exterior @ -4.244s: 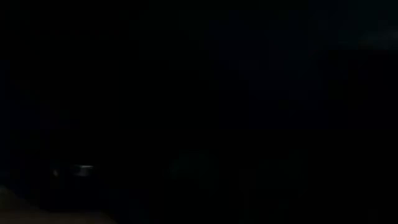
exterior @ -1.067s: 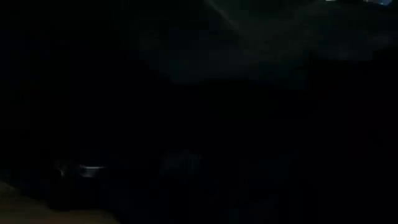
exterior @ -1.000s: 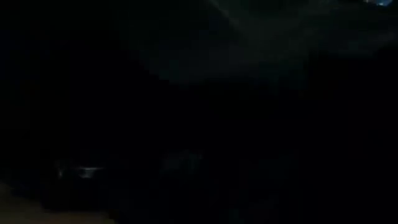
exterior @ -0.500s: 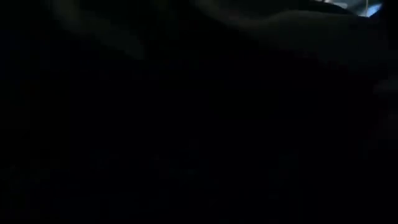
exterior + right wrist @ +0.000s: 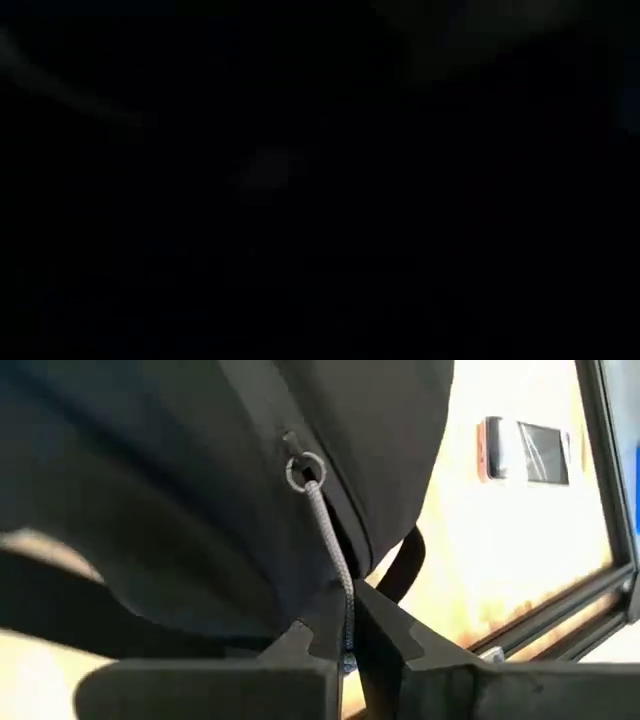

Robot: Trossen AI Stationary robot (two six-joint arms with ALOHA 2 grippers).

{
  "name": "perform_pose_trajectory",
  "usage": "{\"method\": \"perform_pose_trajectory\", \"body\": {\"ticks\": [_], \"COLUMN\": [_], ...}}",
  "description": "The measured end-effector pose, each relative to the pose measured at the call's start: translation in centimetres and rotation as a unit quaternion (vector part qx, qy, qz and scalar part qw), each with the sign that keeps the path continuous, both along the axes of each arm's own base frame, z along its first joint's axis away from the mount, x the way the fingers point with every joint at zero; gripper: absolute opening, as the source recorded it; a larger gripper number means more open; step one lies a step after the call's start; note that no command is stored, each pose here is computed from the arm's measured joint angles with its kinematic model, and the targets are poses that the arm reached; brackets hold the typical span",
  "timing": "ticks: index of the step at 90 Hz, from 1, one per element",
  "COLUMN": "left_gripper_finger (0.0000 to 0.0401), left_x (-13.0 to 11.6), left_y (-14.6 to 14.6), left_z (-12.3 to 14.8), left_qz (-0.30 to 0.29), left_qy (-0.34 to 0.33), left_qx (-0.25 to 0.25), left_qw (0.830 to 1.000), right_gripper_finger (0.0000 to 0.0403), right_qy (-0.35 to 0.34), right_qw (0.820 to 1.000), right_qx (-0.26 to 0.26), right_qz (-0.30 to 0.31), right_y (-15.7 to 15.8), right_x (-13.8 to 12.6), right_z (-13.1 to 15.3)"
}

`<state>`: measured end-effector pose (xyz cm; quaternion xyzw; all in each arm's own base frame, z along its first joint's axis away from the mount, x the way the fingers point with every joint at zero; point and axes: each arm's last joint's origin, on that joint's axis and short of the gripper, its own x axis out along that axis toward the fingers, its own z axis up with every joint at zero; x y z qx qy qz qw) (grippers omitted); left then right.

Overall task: Unpack backpack
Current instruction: Close the black bag

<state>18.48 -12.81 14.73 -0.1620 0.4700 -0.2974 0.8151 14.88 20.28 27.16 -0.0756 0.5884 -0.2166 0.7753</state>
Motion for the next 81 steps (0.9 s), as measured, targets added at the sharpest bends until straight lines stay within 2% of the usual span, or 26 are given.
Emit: {"method": "perform_pose_trajectory", "body": {"ticks": [17,32,46,65,81], "left_gripper_finger": [0.0027,0.0027,0.0027,0.0027,0.0027], "left_x": [0.0,0.0,0.01,0.02,0.03], "left_y": [0.0,0.0,0.01,0.02,0.02], "left_z": [0.0,-0.01,-0.01,0.0,0.0], "left_qz": [0.001,0.003,0.005,0.007,0.008], "left_qy": [0.001,0.002,0.003,0.004,0.004], "left_qx": [0.0,-0.001,-0.001,-0.002,-0.002], "left_qw": [1.0,1.0,1.0,1.0,1.0], "right_gripper_finger": [0.0,0.0,0.0,0.0,0.0], "right_qy": [0.041,0.085,0.111,0.162,0.169], "right_qw": [0.997,0.988,0.979,0.95,0.948], "right_qx": [-0.006,-0.014,-0.015,-0.026,-0.024], "right_qz": [0.064,0.132,0.171,0.267,0.268], "right_y": [0.18,0.21,0.24,0.28,0.24], "right_x": [-0.25,-0.32,-0.38,-0.43,-0.49], "right_z": [-0.03,-0.06,-0.08,-0.11,-0.27]}}
